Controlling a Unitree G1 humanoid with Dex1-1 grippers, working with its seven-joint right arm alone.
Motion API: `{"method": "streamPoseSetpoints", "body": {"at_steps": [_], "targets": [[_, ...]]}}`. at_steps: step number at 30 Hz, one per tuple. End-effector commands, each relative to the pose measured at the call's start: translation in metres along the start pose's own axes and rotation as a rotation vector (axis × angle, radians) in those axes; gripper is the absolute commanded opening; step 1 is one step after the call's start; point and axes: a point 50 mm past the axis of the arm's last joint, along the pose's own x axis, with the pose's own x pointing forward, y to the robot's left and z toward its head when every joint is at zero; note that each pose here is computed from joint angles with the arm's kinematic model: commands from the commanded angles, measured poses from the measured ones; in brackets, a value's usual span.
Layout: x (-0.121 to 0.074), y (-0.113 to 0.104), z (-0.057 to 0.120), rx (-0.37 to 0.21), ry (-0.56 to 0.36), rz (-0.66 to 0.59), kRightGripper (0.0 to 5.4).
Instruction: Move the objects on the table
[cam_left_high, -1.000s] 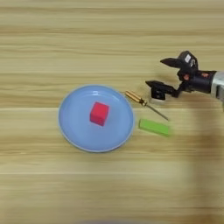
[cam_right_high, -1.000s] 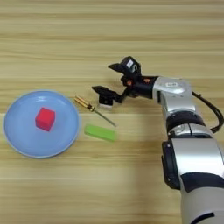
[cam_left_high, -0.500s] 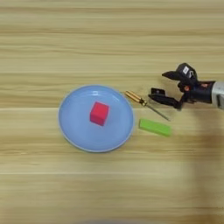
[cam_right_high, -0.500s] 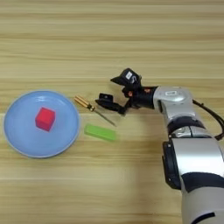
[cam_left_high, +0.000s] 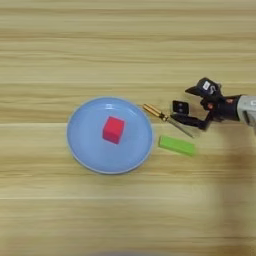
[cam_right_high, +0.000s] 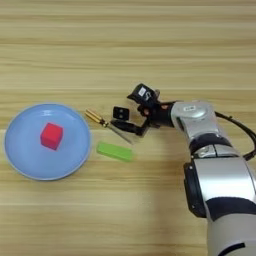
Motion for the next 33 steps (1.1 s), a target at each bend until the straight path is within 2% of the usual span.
{"method": "streamPoseSetpoints", "body": {"at_steps": [1,6,13,33], "targets": [[-0.008,-0.024,0.032,-0.085,-0.046,-0.117,5.38],[-0.003,-0.021,0.029,-0.08,-0.015,-0.12,5.38],[0.002,-0.018,0.026,-0.065,0.016,-0.114,4.57],[0.006,-0.014,0.021,-0.054,0.035,-0.1,2.82]]}}
